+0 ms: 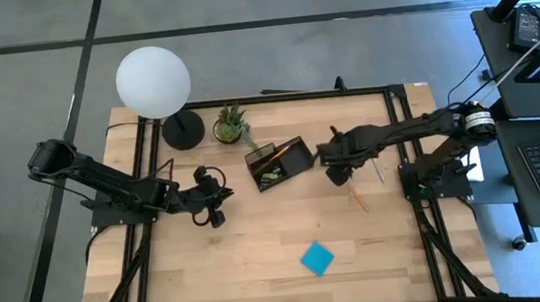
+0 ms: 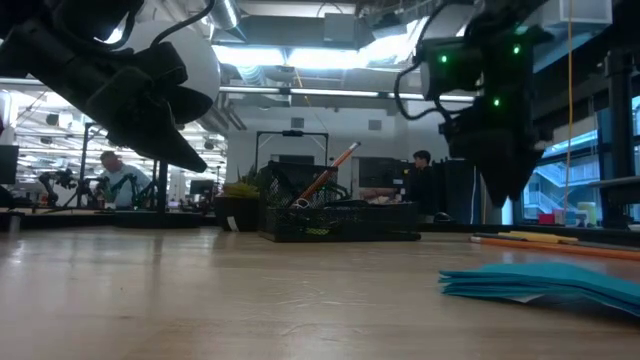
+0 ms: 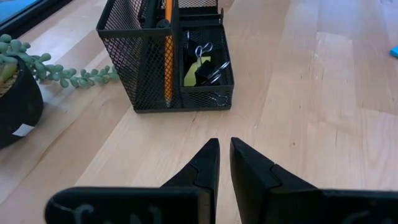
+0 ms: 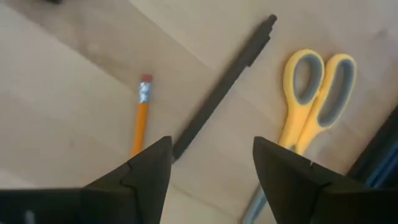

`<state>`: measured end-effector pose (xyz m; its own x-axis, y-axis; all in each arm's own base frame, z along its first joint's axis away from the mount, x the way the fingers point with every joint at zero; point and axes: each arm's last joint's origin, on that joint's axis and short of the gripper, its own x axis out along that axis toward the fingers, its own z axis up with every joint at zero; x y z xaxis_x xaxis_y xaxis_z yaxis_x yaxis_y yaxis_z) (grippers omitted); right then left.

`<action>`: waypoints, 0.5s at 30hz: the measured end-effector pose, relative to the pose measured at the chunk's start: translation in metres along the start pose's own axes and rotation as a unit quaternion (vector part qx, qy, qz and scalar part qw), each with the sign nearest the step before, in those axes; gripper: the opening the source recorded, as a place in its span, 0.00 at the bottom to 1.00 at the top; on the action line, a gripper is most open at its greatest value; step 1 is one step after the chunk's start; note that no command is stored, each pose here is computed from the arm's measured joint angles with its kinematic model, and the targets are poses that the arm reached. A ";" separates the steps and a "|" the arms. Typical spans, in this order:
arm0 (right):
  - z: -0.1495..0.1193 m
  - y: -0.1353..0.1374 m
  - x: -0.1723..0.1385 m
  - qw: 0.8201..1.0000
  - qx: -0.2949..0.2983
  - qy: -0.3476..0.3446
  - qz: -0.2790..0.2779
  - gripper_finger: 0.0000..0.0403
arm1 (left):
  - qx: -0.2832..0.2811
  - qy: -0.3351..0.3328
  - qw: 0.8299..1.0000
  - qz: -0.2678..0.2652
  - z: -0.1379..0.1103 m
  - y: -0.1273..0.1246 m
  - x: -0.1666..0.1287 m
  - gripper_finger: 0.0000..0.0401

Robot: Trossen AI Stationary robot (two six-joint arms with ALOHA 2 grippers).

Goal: Pick and place office supplies into organizer
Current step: Put the black pen into the desk organizer

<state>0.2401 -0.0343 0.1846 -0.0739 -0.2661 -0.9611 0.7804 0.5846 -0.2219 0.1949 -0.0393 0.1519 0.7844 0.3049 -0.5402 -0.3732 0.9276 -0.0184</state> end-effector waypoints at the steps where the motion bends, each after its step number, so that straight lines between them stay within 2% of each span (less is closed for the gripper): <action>1: 0.001 -0.001 0.004 1.000 0.005 0.000 0.001 0.56 | 0.000 0.000 1.000 0.000 0.000 0.000 0.000 0.08; 7: 0.002 -0.009 0.022 0.999 0.044 0.006 0.008 0.56 | 0.002 0.003 1.000 0.001 -0.001 0.000 0.000 0.08; 15: -0.011 -0.015 0.051 0.994 0.086 0.037 0.048 0.56 | 0.002 0.003 1.000 0.001 -0.001 0.000 0.000 0.08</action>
<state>0.2183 -0.0481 0.1371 -0.0342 -0.1555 -0.9872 0.8805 0.4626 -0.1033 0.1945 -0.0392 0.1513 0.7802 0.3059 -0.5456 -0.3732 0.9276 -0.0136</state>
